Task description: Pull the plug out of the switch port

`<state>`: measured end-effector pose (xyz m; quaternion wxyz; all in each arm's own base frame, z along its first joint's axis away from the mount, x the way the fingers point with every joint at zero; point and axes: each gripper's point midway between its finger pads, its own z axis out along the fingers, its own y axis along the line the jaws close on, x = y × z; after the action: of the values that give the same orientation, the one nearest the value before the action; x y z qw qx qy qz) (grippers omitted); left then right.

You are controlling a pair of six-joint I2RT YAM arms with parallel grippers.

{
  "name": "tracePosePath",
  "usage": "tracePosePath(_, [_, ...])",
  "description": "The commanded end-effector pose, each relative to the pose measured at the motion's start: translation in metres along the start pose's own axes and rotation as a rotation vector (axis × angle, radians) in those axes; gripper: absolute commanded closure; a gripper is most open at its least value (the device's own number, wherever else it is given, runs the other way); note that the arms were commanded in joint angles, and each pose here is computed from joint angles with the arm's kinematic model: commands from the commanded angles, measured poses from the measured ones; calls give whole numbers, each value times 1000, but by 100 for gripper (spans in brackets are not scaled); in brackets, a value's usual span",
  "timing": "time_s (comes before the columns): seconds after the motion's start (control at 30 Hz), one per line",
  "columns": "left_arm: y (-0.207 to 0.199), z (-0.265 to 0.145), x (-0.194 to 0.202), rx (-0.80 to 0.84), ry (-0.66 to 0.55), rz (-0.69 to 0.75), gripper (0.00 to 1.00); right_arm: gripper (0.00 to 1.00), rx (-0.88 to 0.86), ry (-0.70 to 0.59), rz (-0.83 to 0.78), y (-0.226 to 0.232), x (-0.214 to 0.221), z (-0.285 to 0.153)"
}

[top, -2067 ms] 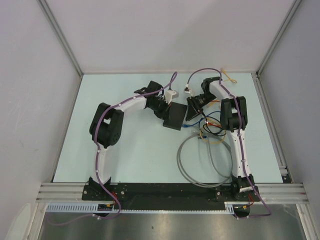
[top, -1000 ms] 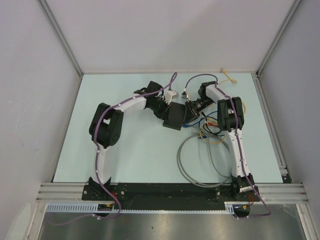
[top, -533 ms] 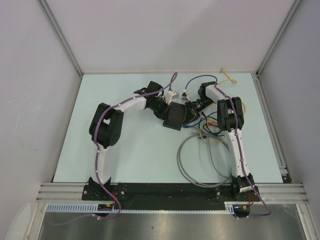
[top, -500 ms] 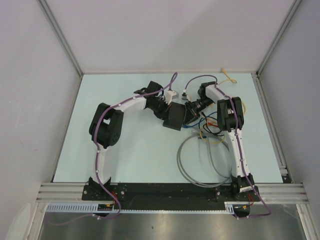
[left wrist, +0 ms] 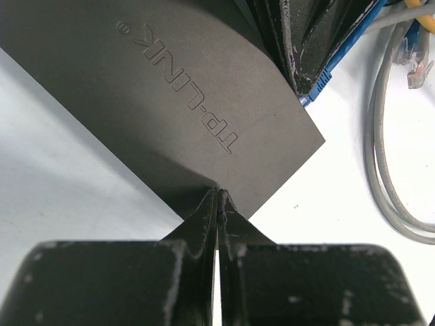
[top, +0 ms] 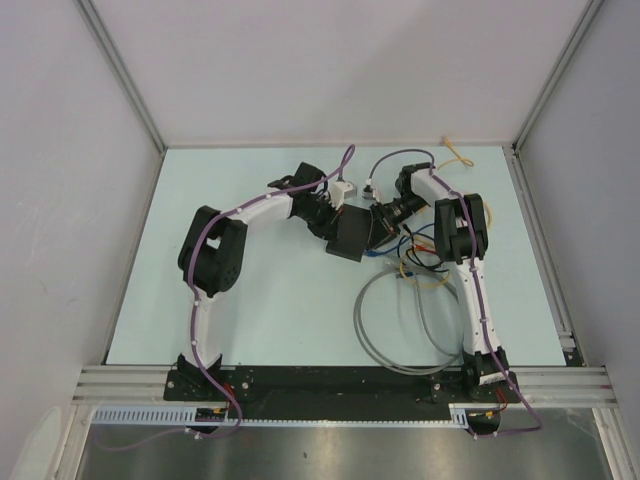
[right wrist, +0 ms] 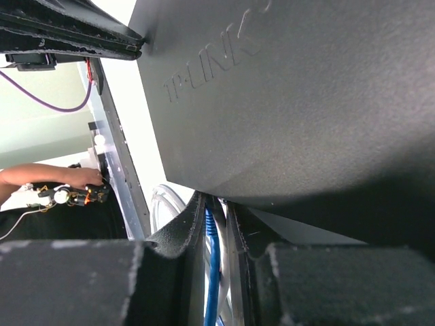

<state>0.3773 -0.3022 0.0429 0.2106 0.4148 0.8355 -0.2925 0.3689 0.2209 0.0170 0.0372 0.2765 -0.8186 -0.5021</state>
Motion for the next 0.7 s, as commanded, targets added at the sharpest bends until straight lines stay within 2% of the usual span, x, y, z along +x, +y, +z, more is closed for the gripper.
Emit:
tracePosePath(0.0, [8,9,68,-35,207,-65,99,86,179,232,54,-36,61,-25])
tracePosePath(0.17, [7,10,68,-34,210,-60,99,86,174,240,94,-32,68,-24])
tracePosePath(0.4, [6,10,68,-32,212,-58,99,86,230,155,0,-41,33,-43])
tracePosePath(0.67, [3,12,67,-29,209,-51,99,84,212,86,-74,-21,12,-52])
